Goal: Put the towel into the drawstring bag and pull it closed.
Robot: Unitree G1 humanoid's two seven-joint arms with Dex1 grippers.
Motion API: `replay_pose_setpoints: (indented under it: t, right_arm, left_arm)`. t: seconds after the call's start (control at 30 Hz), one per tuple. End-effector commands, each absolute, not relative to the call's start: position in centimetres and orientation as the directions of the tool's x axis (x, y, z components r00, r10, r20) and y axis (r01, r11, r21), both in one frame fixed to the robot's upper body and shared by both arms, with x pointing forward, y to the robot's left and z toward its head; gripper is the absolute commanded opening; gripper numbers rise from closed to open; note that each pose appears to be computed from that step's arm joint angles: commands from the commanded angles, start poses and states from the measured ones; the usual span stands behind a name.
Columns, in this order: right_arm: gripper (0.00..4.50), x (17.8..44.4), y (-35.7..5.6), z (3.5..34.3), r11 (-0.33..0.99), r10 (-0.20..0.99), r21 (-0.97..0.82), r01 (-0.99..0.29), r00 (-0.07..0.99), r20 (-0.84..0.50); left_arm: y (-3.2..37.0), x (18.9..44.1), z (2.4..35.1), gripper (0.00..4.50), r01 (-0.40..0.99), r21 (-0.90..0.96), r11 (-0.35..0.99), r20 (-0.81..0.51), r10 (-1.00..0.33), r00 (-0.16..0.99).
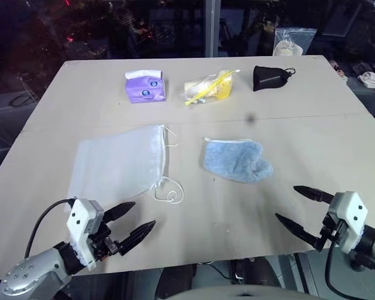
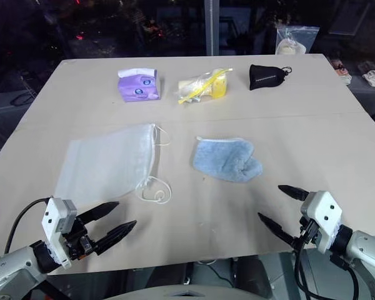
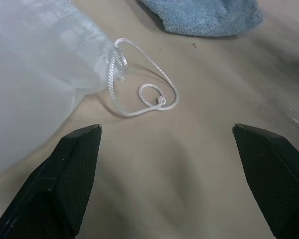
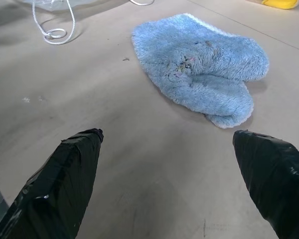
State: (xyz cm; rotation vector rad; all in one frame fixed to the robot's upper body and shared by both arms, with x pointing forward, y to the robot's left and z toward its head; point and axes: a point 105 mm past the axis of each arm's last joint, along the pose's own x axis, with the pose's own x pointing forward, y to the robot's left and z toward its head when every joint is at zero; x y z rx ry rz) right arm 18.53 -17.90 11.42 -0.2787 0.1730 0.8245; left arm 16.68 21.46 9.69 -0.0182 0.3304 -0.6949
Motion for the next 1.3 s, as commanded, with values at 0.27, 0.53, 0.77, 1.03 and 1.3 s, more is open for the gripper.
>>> replay_pose_setpoints:
  t: [0.27, 0.53, 0.77, 1.03, 1.3]
  right_arm:
    - [4.5, 19.3, -13.9, 16.6, 0.488, 0.837, -0.345, -0.802, 0.543, -0.077]
    - [4.5, 20.3, -13.6, 18.5, 0.444, 0.861, -0.396, -0.804, 0.506, -0.062]
    - [4.5, 20.3, -13.5, 18.3, 0.432, 0.862, -0.398, -0.809, 0.5, -0.08]
    - [4.5, 20.3, -13.4, 18.1, 0.443, 0.855, -0.393, -0.806, 0.511, -0.086]
    - [4.5, 20.4, -13.2, 17.9, 0.447, 0.853, -0.387, -0.807, 0.514, -0.087]
  left_arm:
    - [20.9, 24.9, 14.6, 4.33, 0.364, 0.066, 0.929, -0.245, -0.338, 0.909]
    - [19.2, 30.5, 15.2, 4.33, 0.188, 0.238, 0.953, -0.335, -0.101, 0.937]
    - [19.3, 32.1, 13.5, 4.33, 0.09, 0.279, 0.956, -0.417, 0.036, 0.908]
    - [20.1, 30.8, 13.7, 4.33, 0.152, 0.154, 0.976, -0.391, -0.081, 0.917]
    - [21.3, 31.2, 14.3, 4.33, 0.105, 0.191, 0.976, -0.354, -0.032, 0.935]
